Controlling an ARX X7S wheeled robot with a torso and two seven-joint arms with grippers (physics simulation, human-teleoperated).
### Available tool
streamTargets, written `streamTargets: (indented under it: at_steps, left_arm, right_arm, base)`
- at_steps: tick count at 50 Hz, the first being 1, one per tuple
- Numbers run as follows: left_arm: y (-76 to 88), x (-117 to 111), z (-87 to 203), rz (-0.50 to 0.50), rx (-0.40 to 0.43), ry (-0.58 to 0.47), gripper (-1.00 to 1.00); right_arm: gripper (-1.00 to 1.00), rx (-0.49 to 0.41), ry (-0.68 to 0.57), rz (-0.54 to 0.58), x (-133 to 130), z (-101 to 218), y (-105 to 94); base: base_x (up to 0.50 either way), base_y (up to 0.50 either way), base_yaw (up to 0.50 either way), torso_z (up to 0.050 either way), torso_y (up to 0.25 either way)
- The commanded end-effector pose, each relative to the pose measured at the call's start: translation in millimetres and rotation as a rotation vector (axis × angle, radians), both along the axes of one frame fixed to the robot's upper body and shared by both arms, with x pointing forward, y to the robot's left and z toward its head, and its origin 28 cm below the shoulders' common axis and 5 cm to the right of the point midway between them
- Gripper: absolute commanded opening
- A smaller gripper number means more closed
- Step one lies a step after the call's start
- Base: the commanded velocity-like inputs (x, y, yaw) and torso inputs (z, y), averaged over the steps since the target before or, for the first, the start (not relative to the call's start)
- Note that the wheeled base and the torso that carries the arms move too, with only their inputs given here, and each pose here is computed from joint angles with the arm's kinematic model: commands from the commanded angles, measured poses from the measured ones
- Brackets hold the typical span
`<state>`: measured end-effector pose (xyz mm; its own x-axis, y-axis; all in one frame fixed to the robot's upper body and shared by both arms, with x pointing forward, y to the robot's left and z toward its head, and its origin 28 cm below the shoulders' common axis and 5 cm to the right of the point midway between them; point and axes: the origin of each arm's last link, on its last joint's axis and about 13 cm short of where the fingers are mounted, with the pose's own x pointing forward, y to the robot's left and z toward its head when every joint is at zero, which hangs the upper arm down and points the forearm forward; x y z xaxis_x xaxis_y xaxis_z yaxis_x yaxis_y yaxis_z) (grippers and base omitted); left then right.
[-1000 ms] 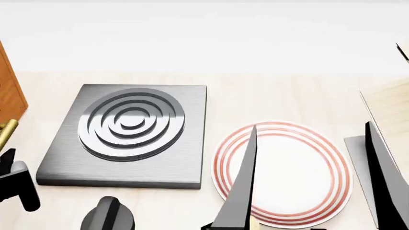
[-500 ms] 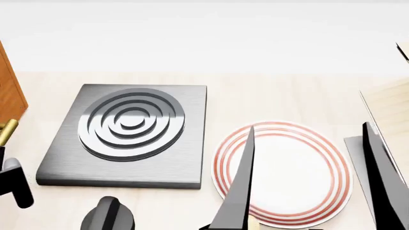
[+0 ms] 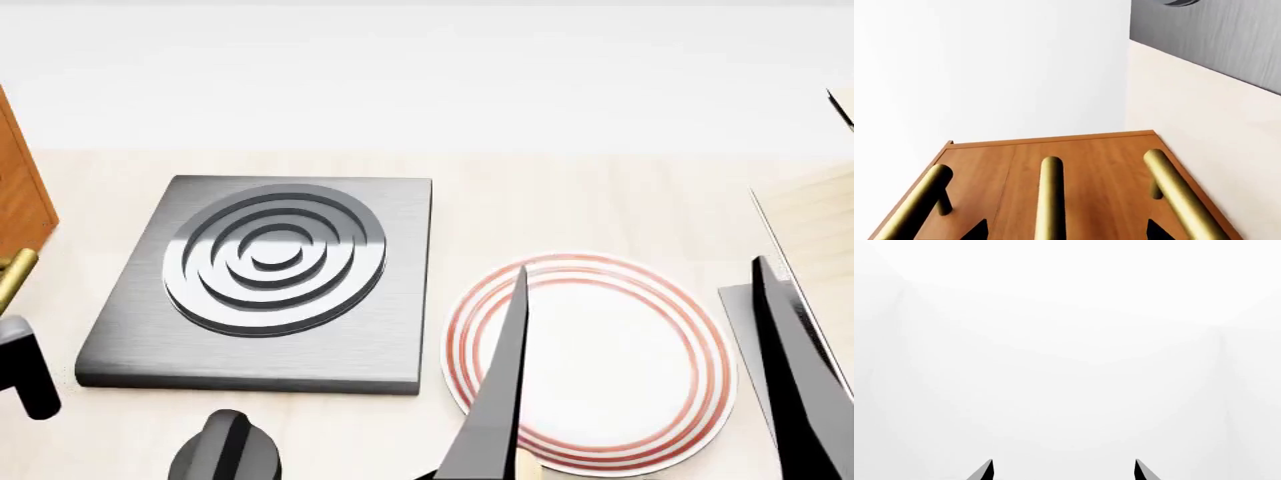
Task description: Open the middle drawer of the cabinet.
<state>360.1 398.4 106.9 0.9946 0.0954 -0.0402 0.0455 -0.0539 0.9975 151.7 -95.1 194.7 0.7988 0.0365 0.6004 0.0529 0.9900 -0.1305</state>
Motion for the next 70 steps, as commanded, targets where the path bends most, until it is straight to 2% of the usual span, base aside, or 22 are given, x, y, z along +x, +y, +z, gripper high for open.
streamTargets:
  at_steps: [1, 34, 70]
  left_arm:
    - [-1.5, 1.0, 0.5, 0.001, -0.004, -0.008, 1.00]
    - [-5.7, 1.9, -2.2, -0.005, 0.011, -0.009, 1.00]
    - [5.0, -0.9, 4.0, 0.087, 0.022, -0.033, 1.00]
  right_arm:
    - [1.00, 0.000, 0.002, 0.004, 0.2, -0.4, 0.2]
    - [1.00, -0.001, 0.000, 0.007, -1.0, 0.3, 0.3]
    - [1.00, -0.006, 0.007, 0.016, -0.4, -1.7, 1.5]
  base:
    - [0.00, 0.00, 0.00, 0.000, 0.000]
    - [0.00, 0.00, 0.00, 0.000, 0.000]
    - [0.00, 0.00, 0.00, 0.000, 0.000]
